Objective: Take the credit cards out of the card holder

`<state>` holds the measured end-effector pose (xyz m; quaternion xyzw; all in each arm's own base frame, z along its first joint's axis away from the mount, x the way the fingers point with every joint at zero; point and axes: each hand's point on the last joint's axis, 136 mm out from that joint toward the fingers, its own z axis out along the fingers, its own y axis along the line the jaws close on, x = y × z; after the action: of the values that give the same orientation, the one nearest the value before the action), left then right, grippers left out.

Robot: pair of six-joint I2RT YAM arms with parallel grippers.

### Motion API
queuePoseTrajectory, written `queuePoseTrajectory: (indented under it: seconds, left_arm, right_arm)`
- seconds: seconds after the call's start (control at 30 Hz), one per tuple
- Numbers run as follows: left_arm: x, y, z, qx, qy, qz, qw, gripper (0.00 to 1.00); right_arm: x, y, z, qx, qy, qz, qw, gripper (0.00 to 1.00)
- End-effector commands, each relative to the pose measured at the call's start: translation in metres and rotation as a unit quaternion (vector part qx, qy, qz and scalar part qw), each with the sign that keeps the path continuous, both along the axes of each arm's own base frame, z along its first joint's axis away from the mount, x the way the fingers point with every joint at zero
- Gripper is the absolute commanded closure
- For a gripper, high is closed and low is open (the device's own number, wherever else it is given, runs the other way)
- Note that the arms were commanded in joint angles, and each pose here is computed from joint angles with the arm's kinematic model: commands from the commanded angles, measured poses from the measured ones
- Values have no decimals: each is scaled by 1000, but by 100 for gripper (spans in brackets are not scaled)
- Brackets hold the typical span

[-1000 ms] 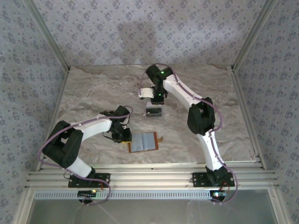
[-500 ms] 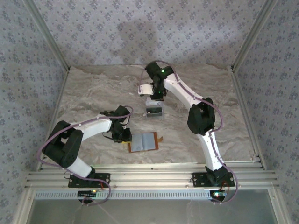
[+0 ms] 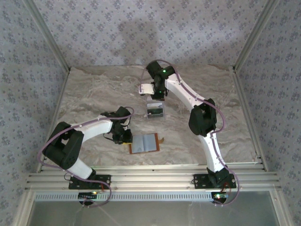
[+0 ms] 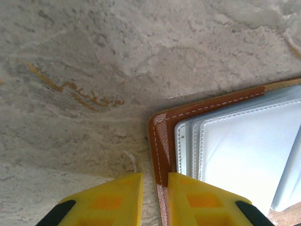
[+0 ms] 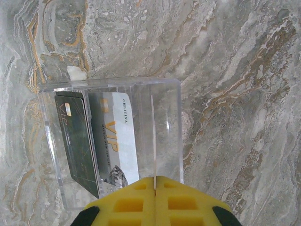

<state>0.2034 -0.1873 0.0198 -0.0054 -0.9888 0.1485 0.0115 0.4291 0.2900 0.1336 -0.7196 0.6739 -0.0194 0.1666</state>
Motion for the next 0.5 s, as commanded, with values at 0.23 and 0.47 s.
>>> queuePoseTrajectory:
  seconds: [0.23,0.47]
  left_arm:
    - [-1,4,1,13,3,-2,1000,79]
    - [-1,4,-1,13,7,0,1000,79]
  right_arm:
    - [13,-5,-3,-53,-45,87,994,100]
    - [3,-5,-29,-56,-1,105,993,100]
